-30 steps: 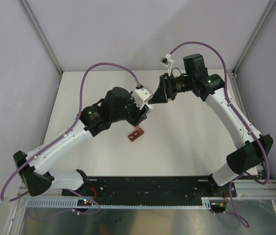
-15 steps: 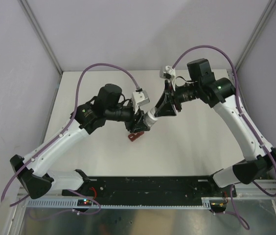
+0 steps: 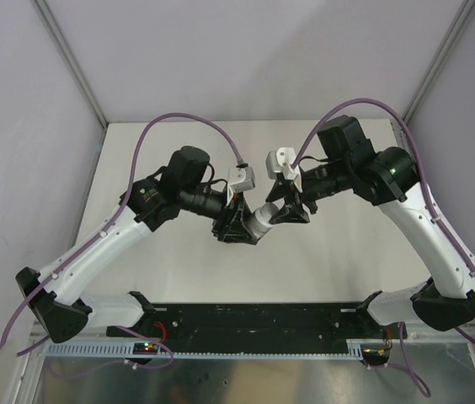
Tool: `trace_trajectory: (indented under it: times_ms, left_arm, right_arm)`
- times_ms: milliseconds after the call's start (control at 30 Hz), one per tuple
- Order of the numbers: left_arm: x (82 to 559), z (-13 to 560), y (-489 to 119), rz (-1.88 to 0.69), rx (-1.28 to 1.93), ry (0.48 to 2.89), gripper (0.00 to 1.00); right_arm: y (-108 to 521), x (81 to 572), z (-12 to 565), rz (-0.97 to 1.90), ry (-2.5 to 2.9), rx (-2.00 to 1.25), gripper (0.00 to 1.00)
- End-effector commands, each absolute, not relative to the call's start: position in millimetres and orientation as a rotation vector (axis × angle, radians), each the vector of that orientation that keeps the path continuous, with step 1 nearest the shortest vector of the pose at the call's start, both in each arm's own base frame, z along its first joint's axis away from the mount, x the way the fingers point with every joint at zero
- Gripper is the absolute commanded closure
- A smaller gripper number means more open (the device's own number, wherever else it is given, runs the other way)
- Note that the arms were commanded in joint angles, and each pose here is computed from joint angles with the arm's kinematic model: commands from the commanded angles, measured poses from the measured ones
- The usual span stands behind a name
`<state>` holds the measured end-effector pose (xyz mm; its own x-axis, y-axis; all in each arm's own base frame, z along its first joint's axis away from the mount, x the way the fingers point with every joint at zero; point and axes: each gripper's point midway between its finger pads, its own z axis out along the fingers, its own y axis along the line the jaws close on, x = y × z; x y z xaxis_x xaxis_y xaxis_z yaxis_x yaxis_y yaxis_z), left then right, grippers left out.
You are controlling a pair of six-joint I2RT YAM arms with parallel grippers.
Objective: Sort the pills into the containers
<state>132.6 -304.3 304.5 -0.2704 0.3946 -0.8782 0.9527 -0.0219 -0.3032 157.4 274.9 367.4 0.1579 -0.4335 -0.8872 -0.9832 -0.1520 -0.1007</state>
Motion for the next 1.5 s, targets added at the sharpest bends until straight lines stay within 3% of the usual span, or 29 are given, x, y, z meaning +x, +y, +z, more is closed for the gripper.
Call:
trace_trajectory:
  times_ms: [0, 200, 367, 600, 867, 1200, 1467]
  left_arm:
    - [134, 337, -310, -1.271, 1.393, 1.578, 1.00]
    - [160, 334, -306, -1.096, 1.329, 1.620, 1.00]
    - [184, 333, -300, -0.940, 1.273, 1.643, 1.00]
    - [211, 333, -292, -0.740, 1.193, 1.682, 1.00]
    - [237, 329, -285, -0.512, 1.097, 1.734, 1.00]
    - [256, 331, -278, -0.377, 1.006, 1.754, 1.00]
    - [256, 330, -279, -0.364, 1.009, 1.753, 1.00]
  right_arm:
    - [275, 176, 377, 0.787, 1.319, -1.696, 0.40]
    - [274, 178, 392, 0.837, 1.354, -1.599, 0.24]
    - [269, 189, 414, 0.938, 1.414, -1.451, 0.19]
    - [269, 224, 433, 1.130, 1.569, -1.182, 0.20]
    - [281, 254, 414, 1.289, 1.746, -0.995, 0.18]
    - [293, 266, 381, 1.379, 1.865, -0.942, 0.17]
    - [302, 268, 361, 1.393, 1.920, -0.952, 0.24]
